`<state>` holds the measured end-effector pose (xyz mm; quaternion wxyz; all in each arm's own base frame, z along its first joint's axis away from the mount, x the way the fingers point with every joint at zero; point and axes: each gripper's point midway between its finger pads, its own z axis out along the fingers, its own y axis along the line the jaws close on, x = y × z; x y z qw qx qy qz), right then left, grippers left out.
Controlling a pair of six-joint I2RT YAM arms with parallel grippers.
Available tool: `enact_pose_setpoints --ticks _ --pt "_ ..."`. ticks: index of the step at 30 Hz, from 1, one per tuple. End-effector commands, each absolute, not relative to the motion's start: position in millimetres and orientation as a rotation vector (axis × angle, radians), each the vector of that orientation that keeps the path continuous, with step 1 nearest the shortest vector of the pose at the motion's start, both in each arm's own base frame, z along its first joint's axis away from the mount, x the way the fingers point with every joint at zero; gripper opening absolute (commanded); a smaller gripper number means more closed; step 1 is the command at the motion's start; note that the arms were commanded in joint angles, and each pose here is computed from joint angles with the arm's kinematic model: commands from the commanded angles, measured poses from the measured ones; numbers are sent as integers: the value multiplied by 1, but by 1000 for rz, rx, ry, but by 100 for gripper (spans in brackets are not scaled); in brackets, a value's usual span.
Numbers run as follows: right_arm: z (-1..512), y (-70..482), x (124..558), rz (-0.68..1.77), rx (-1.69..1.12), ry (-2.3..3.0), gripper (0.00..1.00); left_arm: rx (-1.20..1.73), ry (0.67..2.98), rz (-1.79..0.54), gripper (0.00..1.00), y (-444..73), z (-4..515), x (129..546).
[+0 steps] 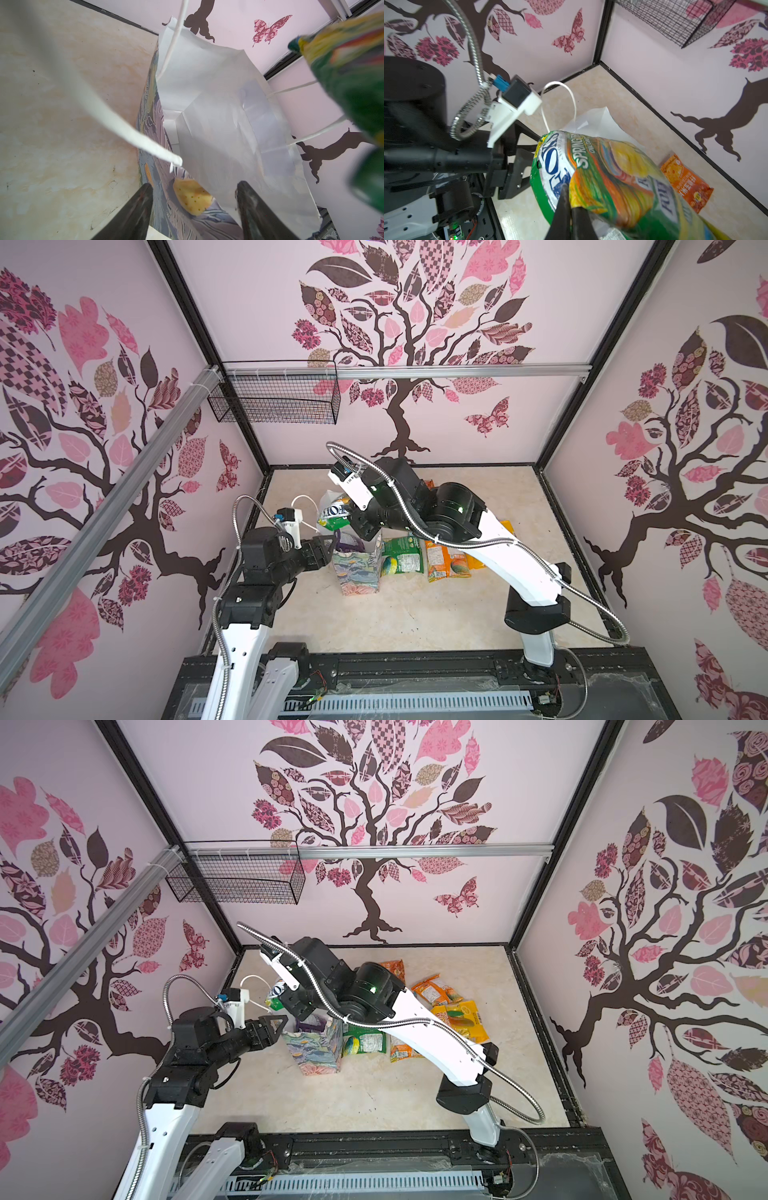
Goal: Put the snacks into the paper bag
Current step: 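Carry the green packet over the white bag opening with the right gripper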
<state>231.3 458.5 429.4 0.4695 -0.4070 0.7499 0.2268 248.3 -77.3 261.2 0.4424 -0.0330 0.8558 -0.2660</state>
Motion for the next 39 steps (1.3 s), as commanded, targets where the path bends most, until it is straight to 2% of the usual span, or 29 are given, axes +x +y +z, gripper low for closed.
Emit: enact_pose_setpoints --ticks 1,11,26,39 --pt "472 462 232 615 -932 1700 0 -61 2121 -658 67 -79 259 246" --pt "440 481 250 580 -951 1753 0 -55 2114 -650 67 -78 261 245" --pt "421 449 260 530 -947 1881 0 -62 2147 -666 67 -80 253 250" --pt "400 424 267 333 -999 1933 0 -67 2162 -661 66 -79 250 251"
